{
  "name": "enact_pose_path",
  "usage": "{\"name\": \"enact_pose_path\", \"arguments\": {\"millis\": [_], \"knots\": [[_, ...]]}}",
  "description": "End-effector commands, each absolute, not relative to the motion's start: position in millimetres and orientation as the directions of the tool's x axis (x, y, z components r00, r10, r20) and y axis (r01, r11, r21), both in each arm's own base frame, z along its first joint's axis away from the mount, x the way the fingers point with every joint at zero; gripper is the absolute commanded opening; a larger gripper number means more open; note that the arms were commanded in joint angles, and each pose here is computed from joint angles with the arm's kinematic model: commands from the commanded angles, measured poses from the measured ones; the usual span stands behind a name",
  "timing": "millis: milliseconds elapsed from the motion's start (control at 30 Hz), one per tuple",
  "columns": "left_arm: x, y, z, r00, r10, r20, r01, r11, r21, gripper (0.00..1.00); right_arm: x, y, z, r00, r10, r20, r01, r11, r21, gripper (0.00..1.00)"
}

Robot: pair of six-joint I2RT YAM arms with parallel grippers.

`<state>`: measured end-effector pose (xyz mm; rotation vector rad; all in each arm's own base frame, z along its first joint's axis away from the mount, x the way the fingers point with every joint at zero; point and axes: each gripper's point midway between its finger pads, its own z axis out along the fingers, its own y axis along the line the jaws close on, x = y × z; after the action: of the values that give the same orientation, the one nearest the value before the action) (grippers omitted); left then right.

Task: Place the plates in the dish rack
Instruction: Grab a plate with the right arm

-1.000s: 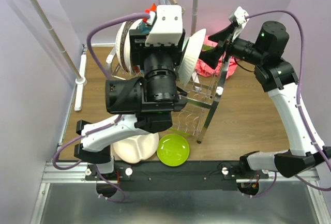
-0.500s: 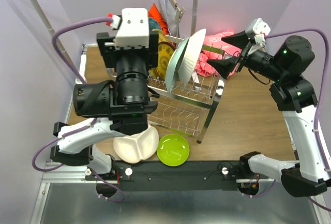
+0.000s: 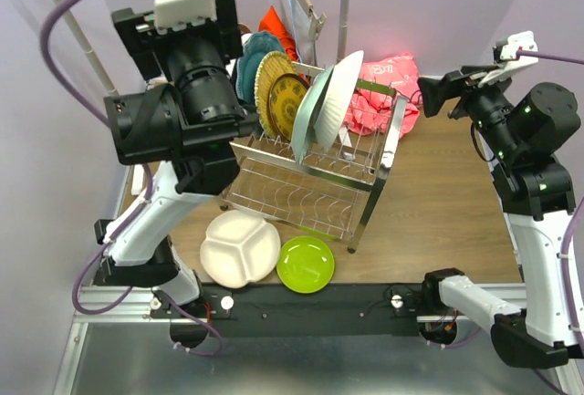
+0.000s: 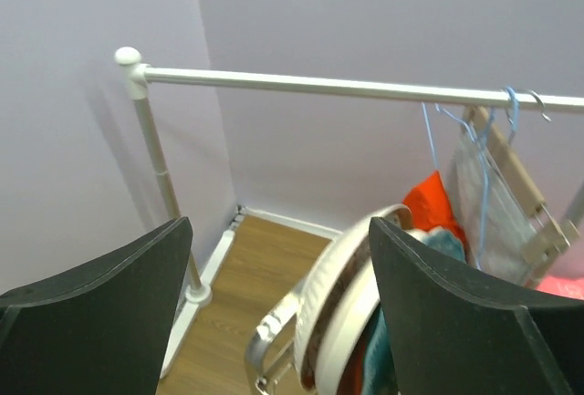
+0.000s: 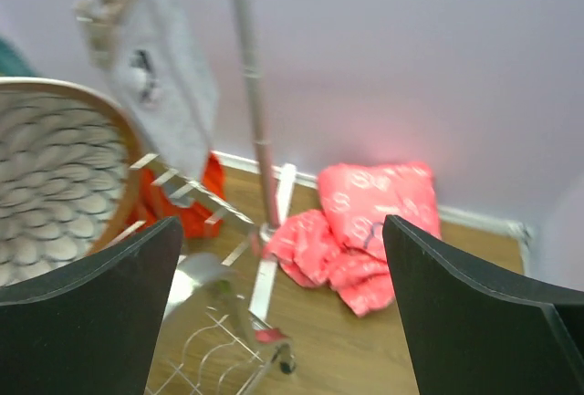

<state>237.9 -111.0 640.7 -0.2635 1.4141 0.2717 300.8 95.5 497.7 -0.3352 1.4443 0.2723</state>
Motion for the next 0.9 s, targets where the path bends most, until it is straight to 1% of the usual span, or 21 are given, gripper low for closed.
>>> {"name": "enact_pose_path", "arguments": {"millis": [0, 33, 200, 233, 267, 300, 333, 367, 400, 433, 467, 500, 533, 567, 600, 633, 667, 700, 800, 867], "knots": [[246.4, -86.7, 665.2, 0.255, -0.035, -0.966, -0.35, 0.928, -0.126, 0.89, 310.9, 50.1, 458.4, -0.001, 0.068, -0.998, -0.153, 0.986, 0.067, 1.0], [252.4, -78.6, 666.7, 0.252, 0.018, -0.967, -0.374, 0.924, -0.08, 0.89, 313.8, 41.2, 451.5, -0.016, 0.077, -0.997, -0.11, 0.991, 0.078, 1.0], [282.2, -55.2, 654.8, 0.289, 0.011, -0.957, -0.414, 0.903, -0.115, 0.9, 323.8, 26.4, 407.5, -0.134, 0.12, -0.984, -0.018, 0.992, 0.124, 1.0], [286.1, -52.1, 651.5, 0.282, 0.025, -0.959, -0.4, 0.911, -0.094, 0.9, 324.7, 24.6, 401.8, -0.149, 0.123, -0.981, -0.011, 0.992, 0.126, 1.0], [291.8, -39.7, 649.9, 0.313, -0.03, -0.949, -0.411, 0.897, -0.164, 0.9, 323.9, 23.5, 394.4, -0.172, 0.125, -0.977, -0.005, 0.992, 0.127, 1.0], [295.7, -34.4, 647.5, 0.321, -0.047, -0.946, -0.407, 0.895, -0.183, 0.9, 324.8, 22.9, 386.2, -0.194, 0.127, -0.973, 0.002, 0.992, 0.13, 1.0], [300.9, -34.3, 643.1, 0.311, -0.037, -0.95, -0.385, 0.909, -0.161, 0.9, 324.2, 21.0, 380.5, -0.212, 0.129, -0.969, 0.01, 0.991, 0.13, 1.0], [304.4, -18.7, 638.1, 0.329, -0.074, -0.941, -0.402, 0.891, -0.211, 0.9, 322.3, 22.7, 370.1, -0.25, 0.126, -0.96, 0.004, 0.992, 0.129, 1.0], [306.3, -13.4, 634.0, 0.33, -0.087, -0.94, -0.401, 0.889, -0.223, 0.9, 320.6, 22.9, 364.6, -0.268, 0.125, -0.955, 0.004, 0.992, 0.129, 1.0], [312.6, -12.3, 626.8, 0.311, -0.081, -0.947, -0.378, 0.904, -0.201, 0.9, 319.2, 23.1, 355.4, -0.293, 0.118, -0.949, 0.001, 0.992, 0.123, 1.0], [312.2, -6.1, 619.1, 0.307, -0.099, -0.947, -0.368, 0.905, -0.214, 0.9, 315.6, 27.1, 346.8, -0.328, 0.107, -0.939, -0.02, 0.993, 0.121, 1.0], [313.8, 11.2, 613.7, 0.324, -0.135, -0.936, -0.386, 0.885, -0.261, 0.9, 314.1, 26.8, 340.7, -0.35, 0.082, -0.933, -0.032, 0.995, 0.099, 1.0], [317.8, 9.2, 606.4, 0.308, -0.148, -0.94, -0.344, 0.904, -0.255, 0.9, 311.1, 33.0, 333.2, -0.375, 0.059, -0.925, -0.073, 0.993, 0.094, 1.0], [317.5, 13.1, 591.4, 0.281, -0.153, -0.947, -0.337, 0.909, -0.247, 0.9, 305.7, 39.2, 323.9, -0.41, 0.035, -0.912, -0.118, 0.989, 0.091, 1.0], [318.2, 27.6, 583.1, 0.282, -0.172, -0.944, -0.357, 0.894, -0.27, 0.9, 302.9, 39.8, 317.8, -0.423, -0.018, -0.906, -0.155, 0.987, 0.052, 1.0], [321.9, 22.6, 572.2, 0.245, -0.177, -0.953, -0.316, 0.915, -0.251, 0.9, 300.1, 41.0, 311.8, -0.437, -0.056, -0.898, -0.185, 0.982, 0.028, 1.0], [321.1, 25.6, 557.5, 0.213, -0.181, -0.96, -0.316, 0.917, -0.243, 0.9, 294.8, 43.8, 299.6, -0.471, -0.086, -0.878, -0.218, 0.976, 0.021, 1.0], [322.1, 25.4, 547.9, 0.187, -0.184, -0.965, -0.307, 0.922, -0.235, 0.9, 291.8, 44.2, 295.3, -0.473, -0.136, -0.87, -0.254, 0.967, -0.013, 1.0], [323.3, 24.5, 514.4, 0.09, -0.205, -0.975, -0.28, 0.934, -0.222, 0.9, 281.5, 53.4, 282.1, -0.483, -0.214, -0.849, -0.357, 0.934, -0.032, 1.0], [320.2, 26.5, 492.3, 0.035, -0.232, -0.972, -0.281, 0.931, -0.232, 0.9, 277.4, 56.8, 276.9, -0.484, -0.233, -0.843, -0.387, 0.922, -0.033, 1.0]]}}
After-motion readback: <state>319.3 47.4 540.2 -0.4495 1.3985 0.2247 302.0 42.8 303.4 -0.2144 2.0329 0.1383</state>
